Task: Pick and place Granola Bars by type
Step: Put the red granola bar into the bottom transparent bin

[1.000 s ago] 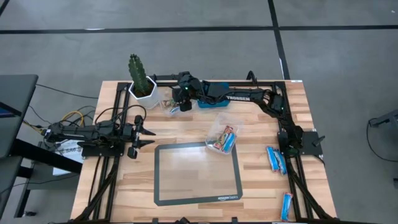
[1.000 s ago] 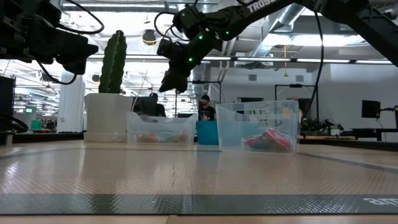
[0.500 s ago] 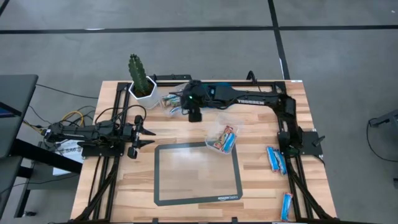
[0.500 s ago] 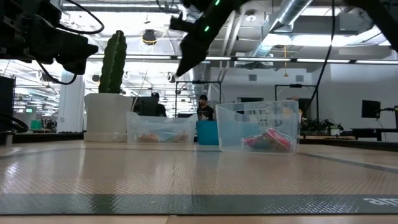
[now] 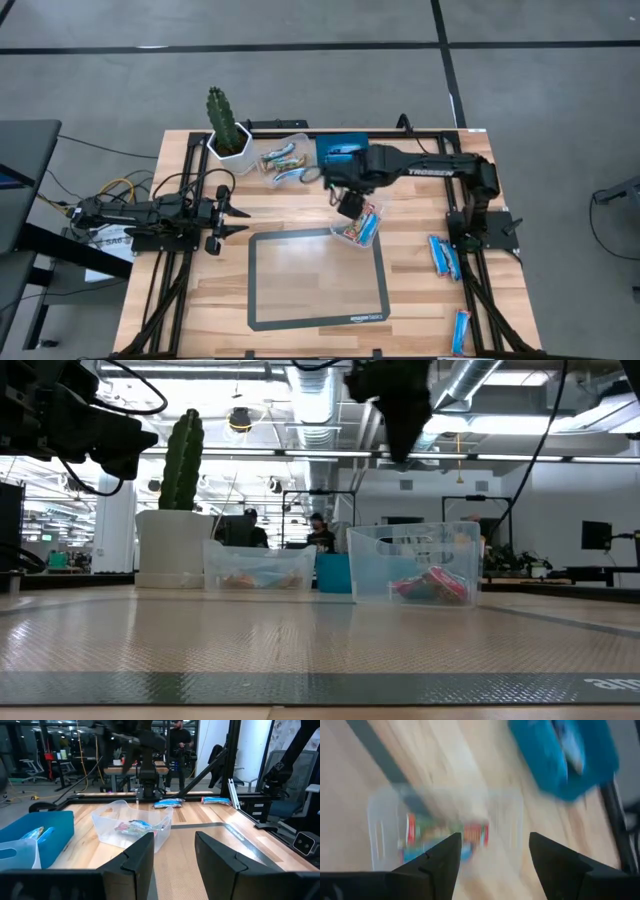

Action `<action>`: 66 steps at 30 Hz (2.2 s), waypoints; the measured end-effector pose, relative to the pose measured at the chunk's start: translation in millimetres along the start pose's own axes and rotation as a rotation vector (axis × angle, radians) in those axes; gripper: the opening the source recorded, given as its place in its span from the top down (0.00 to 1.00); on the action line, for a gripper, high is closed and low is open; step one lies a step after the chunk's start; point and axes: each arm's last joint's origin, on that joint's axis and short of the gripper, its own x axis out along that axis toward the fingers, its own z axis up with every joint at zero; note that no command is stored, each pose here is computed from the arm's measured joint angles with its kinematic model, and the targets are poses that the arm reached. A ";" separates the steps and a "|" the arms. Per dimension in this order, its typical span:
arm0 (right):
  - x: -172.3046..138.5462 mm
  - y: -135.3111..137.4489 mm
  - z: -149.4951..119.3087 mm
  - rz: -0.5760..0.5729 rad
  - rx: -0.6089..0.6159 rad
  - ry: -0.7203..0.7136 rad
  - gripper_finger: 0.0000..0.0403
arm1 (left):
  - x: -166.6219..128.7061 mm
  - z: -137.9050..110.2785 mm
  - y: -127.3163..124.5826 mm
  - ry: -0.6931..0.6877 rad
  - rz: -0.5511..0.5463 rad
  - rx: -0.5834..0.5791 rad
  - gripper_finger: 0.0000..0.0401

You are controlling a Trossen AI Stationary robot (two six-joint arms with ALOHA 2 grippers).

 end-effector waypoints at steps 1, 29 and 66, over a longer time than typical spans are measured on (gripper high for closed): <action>-2.3 2.6 -6.1 -0.012 0.010 0.037 0.44 | 0.0 0.0 0.0 0.000 0.000 -0.004 0.66; 16.4 53.0 -46.4 -0.079 -0.018 0.185 0.44 | 0.0 0.0 0.0 0.000 0.000 -0.008 0.66; 101.1 51.5 -192.5 -0.218 0.737 0.644 0.44 | 0.0 0.0 0.0 0.000 -0.001 -0.002 0.66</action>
